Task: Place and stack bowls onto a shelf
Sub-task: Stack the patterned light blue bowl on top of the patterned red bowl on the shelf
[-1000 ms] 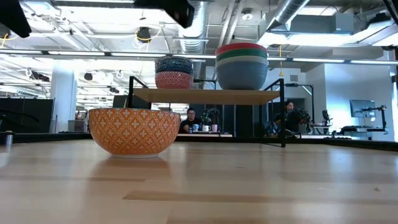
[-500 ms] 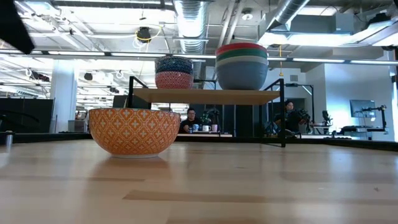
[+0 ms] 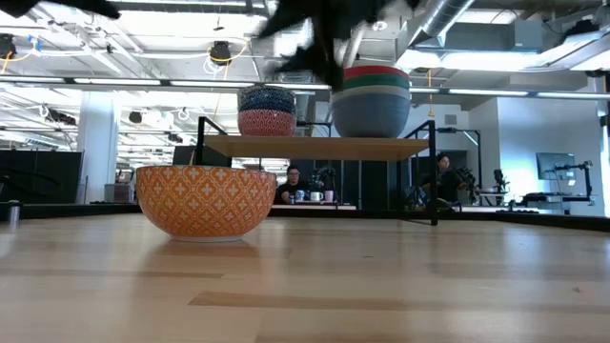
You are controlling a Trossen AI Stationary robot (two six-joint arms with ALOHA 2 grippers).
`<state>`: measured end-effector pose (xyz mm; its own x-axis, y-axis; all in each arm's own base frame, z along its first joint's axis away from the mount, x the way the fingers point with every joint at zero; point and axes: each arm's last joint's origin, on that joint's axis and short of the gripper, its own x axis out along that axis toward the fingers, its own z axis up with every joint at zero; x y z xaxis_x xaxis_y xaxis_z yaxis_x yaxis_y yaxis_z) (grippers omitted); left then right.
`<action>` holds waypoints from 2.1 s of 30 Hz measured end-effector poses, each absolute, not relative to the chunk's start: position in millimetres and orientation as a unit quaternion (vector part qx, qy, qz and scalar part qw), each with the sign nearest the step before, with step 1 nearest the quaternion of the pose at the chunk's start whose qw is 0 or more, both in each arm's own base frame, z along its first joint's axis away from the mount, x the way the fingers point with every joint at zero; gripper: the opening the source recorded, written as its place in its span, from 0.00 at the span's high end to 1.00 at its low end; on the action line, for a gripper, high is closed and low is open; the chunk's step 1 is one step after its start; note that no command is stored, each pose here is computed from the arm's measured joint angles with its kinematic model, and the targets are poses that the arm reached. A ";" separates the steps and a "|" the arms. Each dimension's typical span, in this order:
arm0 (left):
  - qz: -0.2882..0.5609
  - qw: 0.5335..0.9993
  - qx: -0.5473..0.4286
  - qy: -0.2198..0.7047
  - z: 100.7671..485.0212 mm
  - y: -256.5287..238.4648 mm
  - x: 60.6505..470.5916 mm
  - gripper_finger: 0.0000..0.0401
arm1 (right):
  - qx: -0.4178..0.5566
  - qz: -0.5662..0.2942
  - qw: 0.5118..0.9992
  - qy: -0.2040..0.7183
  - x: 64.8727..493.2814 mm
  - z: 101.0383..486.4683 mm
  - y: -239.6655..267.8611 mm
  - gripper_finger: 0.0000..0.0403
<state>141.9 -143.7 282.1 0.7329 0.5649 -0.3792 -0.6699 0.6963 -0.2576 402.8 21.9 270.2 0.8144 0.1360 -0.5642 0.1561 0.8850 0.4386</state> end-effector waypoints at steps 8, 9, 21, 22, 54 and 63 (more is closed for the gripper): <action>0.362 0.898 -0.193 0.159 282.3 -134.2 158.3 0.65 | 0.278 -0.095 0.880 0.373 423.6 199.2 5.6 0.42; 0.367 0.895 -0.195 0.165 281.9 -132.6 159.5 0.65 | 0.279 -0.092 0.875 0.386 425.0 190.6 6.4 0.42; 0.414 0.860 -0.201 0.222 278.6 -114.2 169.5 0.65 | 0.265 -0.064 0.863 0.426 434.0 156.8 20.2 0.42; 0.417 0.858 -0.202 0.221 278.6 -112.9 170.4 0.65 | 0.267 -0.060 0.860 0.431 434.3 154.6 20.7 0.42; 0.408 0.840 -0.232 0.273 275.8 -113.4 174.9 0.65 | 0.280 -0.080 0.841 0.456 426.2 158.9 16.1 0.90; 0.385 0.845 -0.215 0.301 282.0 -109.7 169.1 0.65 | 0.255 -0.090 0.860 0.433 425.2 212.9 16.0 0.90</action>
<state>169.1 -109.7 282.0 0.5224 0.5215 -0.6746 -0.7807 0.6108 -0.1323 425.2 16.0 212.9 0.6084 0.0652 -0.7910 0.3765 0.8536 0.3600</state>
